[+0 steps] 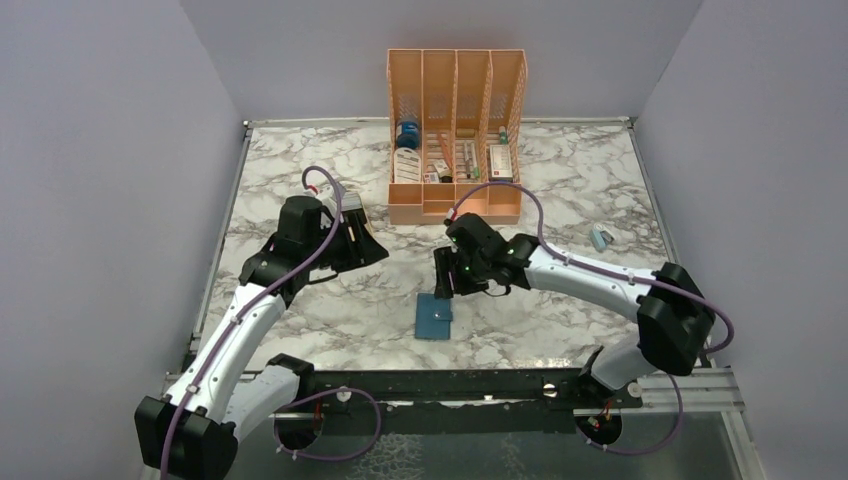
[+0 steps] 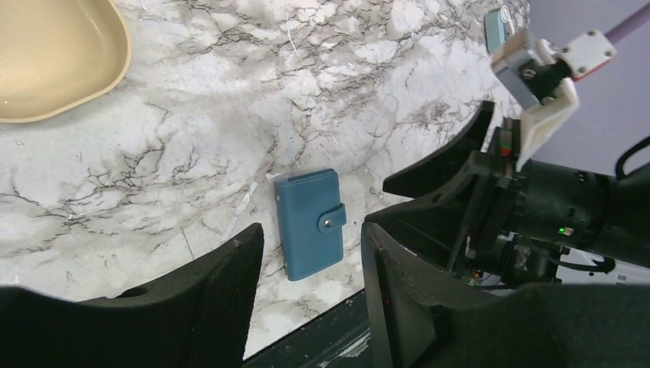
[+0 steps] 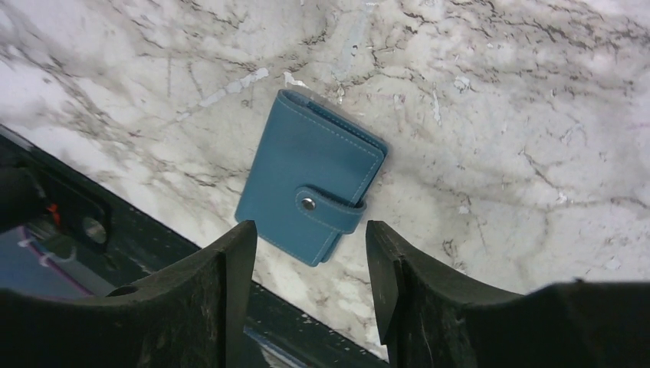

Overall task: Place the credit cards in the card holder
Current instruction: Place the card holder at the center of the board, then open the card holder at the center of the board.

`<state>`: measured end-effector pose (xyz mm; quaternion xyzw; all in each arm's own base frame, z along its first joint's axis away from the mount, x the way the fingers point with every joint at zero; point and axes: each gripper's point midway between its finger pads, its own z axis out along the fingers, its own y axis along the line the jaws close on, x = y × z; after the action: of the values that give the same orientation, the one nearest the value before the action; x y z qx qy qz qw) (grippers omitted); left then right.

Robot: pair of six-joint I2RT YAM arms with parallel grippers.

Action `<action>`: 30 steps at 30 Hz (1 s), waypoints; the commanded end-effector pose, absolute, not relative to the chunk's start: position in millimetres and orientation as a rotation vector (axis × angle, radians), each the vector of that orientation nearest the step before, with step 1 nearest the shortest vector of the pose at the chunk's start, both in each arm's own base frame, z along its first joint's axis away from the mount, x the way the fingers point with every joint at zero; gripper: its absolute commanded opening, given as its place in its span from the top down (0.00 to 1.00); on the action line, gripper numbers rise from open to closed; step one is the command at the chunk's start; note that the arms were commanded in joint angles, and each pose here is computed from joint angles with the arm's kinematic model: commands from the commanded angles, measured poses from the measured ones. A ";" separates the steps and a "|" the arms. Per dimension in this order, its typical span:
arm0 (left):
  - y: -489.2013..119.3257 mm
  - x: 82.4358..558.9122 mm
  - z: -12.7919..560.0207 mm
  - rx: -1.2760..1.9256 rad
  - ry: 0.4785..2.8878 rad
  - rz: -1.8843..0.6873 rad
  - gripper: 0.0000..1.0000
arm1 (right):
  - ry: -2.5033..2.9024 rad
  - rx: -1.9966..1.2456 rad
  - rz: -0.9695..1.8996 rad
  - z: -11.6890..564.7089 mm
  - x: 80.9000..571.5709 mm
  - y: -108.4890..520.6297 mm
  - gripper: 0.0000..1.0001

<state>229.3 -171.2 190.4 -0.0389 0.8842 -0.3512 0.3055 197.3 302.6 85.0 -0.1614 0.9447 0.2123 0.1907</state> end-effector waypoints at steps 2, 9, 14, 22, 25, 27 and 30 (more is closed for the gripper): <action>-168.4 234.8 195.4 -0.129 2.309 -0.907 0.48 | 2.659 -0.219 0.626 95.1 195.4 299.8 0.49; -155.6 232.7 199.1 -0.166 2.276 -0.834 0.48 | 2.730 -0.147 0.567 79.1 183.9 305.2 0.54; -141.4 235.5 207.4 -0.184 2.232 -0.744 0.48 | 2.756 -0.081 0.471 68.9 181.1 303.6 0.54; -132.5 235.3 212.5 -0.201 2.207 -0.694 0.47 | 2.785 -0.128 0.438 54.0 174.9 318.6 0.56; -130.5 233.7 211.9 -0.204 2.215 -0.681 0.47 | 2.796 -0.148 0.404 44.6 172.6 321.0 0.57; -129.2 232.8 211.7 -0.208 2.215 -0.675 0.47 | 2.801 -0.160 0.336 35.5 172.8 317.4 0.58; -127.8 232.0 211.6 -0.213 2.213 -0.669 0.47 | 2.797 -0.180 0.220 22.3 176.6 309.8 0.60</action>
<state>231.5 -134.5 199.8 -0.0815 0.8799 -0.2761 0.3781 166.2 317.8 33.5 -0.0651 0.9793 0.1299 0.1411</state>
